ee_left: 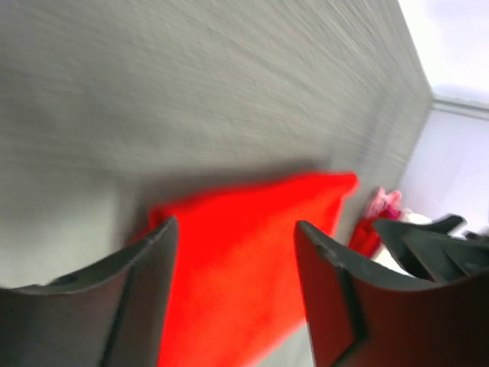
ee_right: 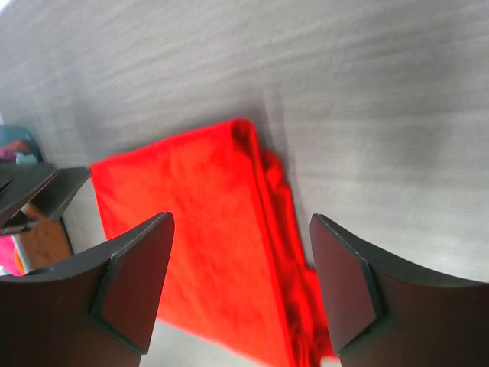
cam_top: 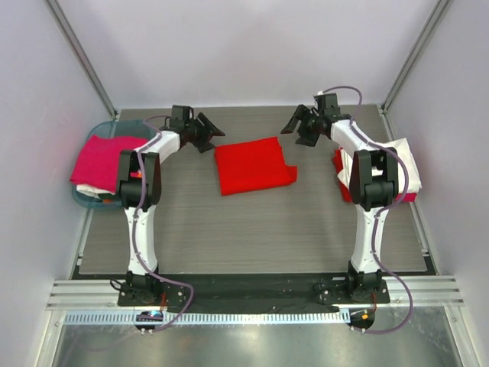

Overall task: Fold and stack the t-shirts
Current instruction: Fold the tshirt

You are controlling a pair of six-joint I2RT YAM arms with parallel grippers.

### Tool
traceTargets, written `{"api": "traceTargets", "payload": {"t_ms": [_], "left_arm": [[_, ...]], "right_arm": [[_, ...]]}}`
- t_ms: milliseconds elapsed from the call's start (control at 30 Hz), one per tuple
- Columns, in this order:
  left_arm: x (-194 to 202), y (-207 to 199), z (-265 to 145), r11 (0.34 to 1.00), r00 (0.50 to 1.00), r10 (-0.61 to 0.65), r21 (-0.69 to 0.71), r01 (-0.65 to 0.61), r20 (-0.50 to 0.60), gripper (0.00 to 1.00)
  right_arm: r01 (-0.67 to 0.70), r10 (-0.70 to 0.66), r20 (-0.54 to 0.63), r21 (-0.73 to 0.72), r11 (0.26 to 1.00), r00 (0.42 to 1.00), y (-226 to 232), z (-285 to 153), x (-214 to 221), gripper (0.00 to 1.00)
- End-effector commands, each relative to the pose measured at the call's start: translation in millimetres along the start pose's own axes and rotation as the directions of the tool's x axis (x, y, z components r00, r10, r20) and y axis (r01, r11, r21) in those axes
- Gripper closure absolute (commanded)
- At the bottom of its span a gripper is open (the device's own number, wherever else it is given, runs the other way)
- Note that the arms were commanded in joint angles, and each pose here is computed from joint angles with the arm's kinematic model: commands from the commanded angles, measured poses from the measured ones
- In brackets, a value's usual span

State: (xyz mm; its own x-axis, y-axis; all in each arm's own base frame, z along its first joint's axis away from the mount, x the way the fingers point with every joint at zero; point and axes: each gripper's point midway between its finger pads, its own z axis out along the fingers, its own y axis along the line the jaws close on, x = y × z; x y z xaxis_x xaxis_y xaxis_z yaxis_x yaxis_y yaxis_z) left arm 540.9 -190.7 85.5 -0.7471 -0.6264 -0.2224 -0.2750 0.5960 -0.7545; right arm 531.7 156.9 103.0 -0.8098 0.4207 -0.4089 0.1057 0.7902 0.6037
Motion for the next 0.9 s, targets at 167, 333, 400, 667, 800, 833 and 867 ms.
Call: {"api": "traceTargets", "payload": {"t_ms": [167, 333, 400, 667, 800, 833, 867], "left_arm": [[-31.2, -29.3, -17.9, 0.982, 0.980, 0.159, 0.084, -0.170, 0.122, 0.25], [-13.9, -12.9, -25.2, 0.981, 0.979, 0.176, 0.063, -0.183, 0.099, 0.29], [-10.3, -11.4, -25.3, 0.978, 0.977, 0.189, 0.076, -0.196, 0.094, 0.34], [-5.6, 0.6, -8.8, 0.975, 0.978, 0.202, 0.079, -0.206, 0.060, 0.43], [-6.8, 3.7, -4.7, 0.975, 0.977, 0.205, 0.069, -0.209, 0.056, 0.52], [-7.2, 4.6, -2.9, 0.976, 0.977, 0.206, 0.067, -0.209, 0.054, 0.54], [-7.5, 5.6, -1.8, 0.975, 0.977, 0.208, 0.064, -0.211, 0.053, 0.55]], "right_arm": [[0.177, -0.142, 0.186, -0.186, 0.967, 0.972, 29.2, -12.7, -21.9, 0.25], [0.216, -0.189, 0.134, -0.228, 0.950, 0.973, 23.1, 11.6, -10.1, 0.40], [0.244, -0.217, 0.127, -0.261, 0.934, 0.968, 28.4, 16.9, -11.1, 0.46], [0.282, -0.266, 0.096, -0.270, 0.921, 0.959, 24.8, 48.6, -3.0, 0.47], [0.288, -0.273, 0.093, -0.280, 0.916, 0.957, 28.1, 57.7, -3.8, 0.49], [0.287, -0.273, 0.087, -0.282, 0.915, 0.958, 27.8, 59.8, -2.3, 0.50], [0.288, -0.276, 0.083, -0.286, 0.914, 0.958, 29.4, 61.9, -0.4, 0.50]]}}
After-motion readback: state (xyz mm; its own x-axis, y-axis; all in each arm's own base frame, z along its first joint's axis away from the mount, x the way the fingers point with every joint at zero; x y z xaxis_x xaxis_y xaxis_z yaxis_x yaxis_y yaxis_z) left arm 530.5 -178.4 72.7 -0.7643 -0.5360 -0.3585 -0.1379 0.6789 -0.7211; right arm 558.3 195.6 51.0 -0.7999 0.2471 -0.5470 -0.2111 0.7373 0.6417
